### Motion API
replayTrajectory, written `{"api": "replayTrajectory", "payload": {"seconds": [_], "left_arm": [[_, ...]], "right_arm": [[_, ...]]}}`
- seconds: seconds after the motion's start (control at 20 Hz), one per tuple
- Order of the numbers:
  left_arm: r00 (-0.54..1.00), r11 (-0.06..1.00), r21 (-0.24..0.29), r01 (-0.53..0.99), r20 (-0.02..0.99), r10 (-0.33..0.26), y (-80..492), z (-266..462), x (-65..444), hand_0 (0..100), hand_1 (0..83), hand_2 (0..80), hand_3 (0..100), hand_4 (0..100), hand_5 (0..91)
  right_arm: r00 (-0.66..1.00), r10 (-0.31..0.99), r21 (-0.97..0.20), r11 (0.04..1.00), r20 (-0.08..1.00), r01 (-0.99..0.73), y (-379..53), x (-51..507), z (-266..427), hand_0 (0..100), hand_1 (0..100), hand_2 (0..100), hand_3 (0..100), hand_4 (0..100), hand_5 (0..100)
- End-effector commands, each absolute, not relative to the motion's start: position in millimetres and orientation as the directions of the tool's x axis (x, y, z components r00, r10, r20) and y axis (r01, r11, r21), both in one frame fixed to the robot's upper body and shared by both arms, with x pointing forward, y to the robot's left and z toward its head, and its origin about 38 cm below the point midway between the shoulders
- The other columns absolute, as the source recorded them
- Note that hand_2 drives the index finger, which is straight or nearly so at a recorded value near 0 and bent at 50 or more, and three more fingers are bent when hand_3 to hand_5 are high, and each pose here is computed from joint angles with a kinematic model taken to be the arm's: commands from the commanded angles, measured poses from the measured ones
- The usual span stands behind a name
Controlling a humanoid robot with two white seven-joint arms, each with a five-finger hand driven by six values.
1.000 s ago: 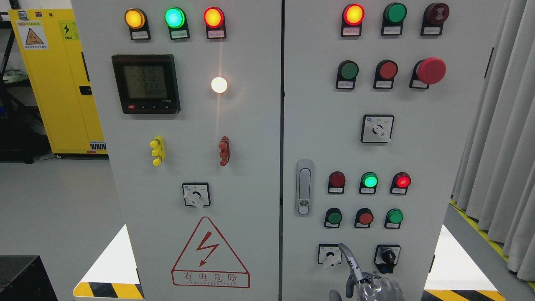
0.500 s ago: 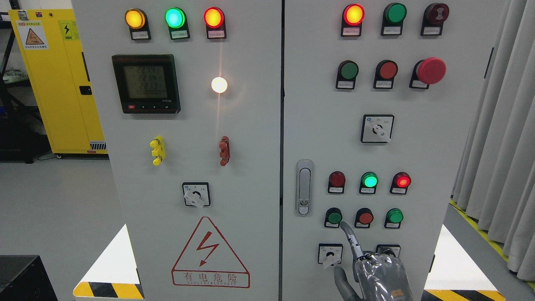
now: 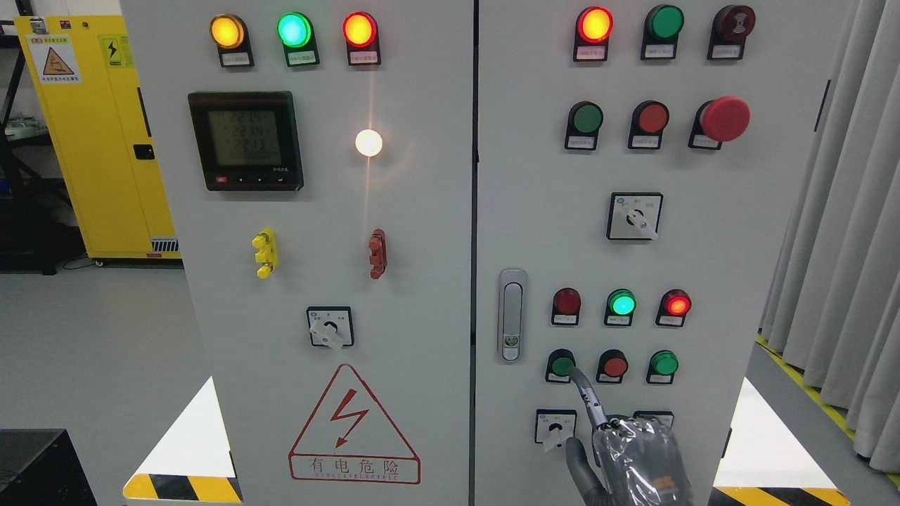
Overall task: Press green start button
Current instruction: 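Press the green button inward with the right hand's extended finger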
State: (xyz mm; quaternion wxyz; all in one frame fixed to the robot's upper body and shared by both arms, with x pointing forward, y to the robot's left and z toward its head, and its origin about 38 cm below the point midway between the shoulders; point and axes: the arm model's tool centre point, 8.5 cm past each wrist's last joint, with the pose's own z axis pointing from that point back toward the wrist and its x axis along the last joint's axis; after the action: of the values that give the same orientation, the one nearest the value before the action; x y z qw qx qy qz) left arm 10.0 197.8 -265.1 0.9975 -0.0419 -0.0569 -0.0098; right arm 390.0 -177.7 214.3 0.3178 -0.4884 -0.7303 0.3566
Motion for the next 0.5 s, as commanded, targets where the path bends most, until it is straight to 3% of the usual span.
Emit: {"api": "replayTrajectory", "payload": {"seconds": [0.0, 0.45], "left_arm": [[0.993, 0.996, -0.083, 0.024, 0.113, -0.014, 197.6, -265.1, 9.9, 12, 55.6, 0.0, 0, 0, 0.0], [0.993, 0.996, -0.083, 0.024, 0.113, -0.014, 197.6, -265.1, 9.9, 12, 55.6, 0.0, 0, 0, 0.0]], "right_arm": [[-0.34, 0.934, -0.841, 0.27, 0.111, 0.468, -169.0, 394.9, 210.3, 70, 92, 0, 97, 100, 100], [-0.349, 0.93, -0.855, 0.271, 0.115, 0.442, -164.2, 400.8, 203.4, 71, 92, 0, 97, 100, 100]]}}
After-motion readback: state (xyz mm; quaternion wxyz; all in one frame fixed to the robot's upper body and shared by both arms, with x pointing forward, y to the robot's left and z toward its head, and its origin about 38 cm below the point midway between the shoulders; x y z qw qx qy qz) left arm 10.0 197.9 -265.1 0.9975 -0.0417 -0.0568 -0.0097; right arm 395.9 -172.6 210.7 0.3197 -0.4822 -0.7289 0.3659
